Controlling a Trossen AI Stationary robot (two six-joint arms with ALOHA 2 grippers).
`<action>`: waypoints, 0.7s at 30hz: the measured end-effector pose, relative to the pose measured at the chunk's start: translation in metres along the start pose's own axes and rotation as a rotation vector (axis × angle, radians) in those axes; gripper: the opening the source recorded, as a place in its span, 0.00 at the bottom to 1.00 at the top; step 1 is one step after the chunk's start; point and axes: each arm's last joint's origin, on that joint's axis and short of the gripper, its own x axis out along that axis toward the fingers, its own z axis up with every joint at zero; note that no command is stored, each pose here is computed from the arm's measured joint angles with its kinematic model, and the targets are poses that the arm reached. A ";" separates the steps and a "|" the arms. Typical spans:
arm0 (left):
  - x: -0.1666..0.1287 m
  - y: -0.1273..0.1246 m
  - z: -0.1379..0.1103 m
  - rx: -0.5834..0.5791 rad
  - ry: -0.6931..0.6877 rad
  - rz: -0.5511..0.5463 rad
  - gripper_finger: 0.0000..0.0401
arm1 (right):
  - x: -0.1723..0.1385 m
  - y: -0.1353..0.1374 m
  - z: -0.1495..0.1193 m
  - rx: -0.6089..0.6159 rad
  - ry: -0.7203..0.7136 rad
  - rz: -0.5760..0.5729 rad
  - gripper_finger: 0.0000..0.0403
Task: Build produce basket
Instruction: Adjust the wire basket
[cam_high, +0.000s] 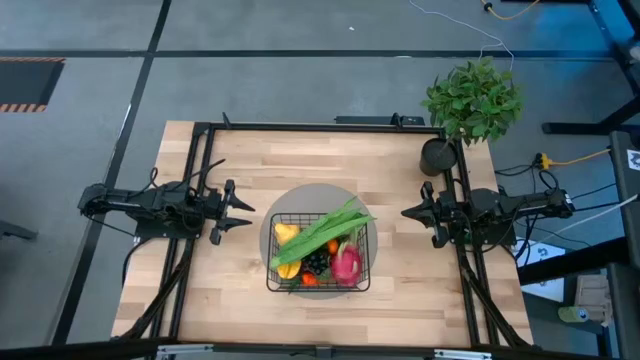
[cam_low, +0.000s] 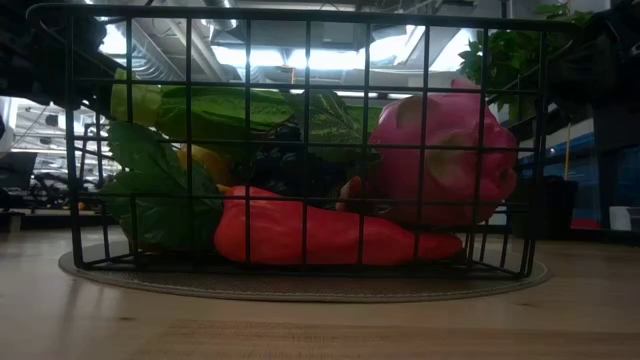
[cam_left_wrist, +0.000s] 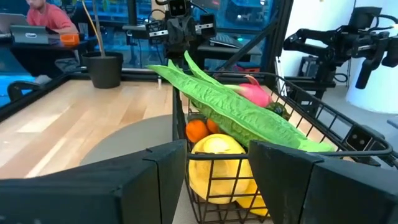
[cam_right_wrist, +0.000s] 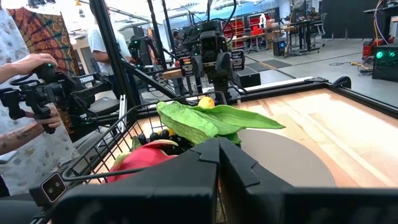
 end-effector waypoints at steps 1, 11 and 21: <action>0.000 0.000 0.000 -0.006 0.000 0.000 0.41 | 0.000 0.000 0.000 0.000 0.000 0.000 0.01; 0.000 0.000 0.000 -0.017 0.001 0.005 0.37 | 0.000 0.000 0.000 0.000 0.001 0.000 0.01; 0.000 0.001 0.000 0.006 0.002 0.027 0.11 | 0.000 0.000 0.000 0.000 0.000 0.000 0.01</action>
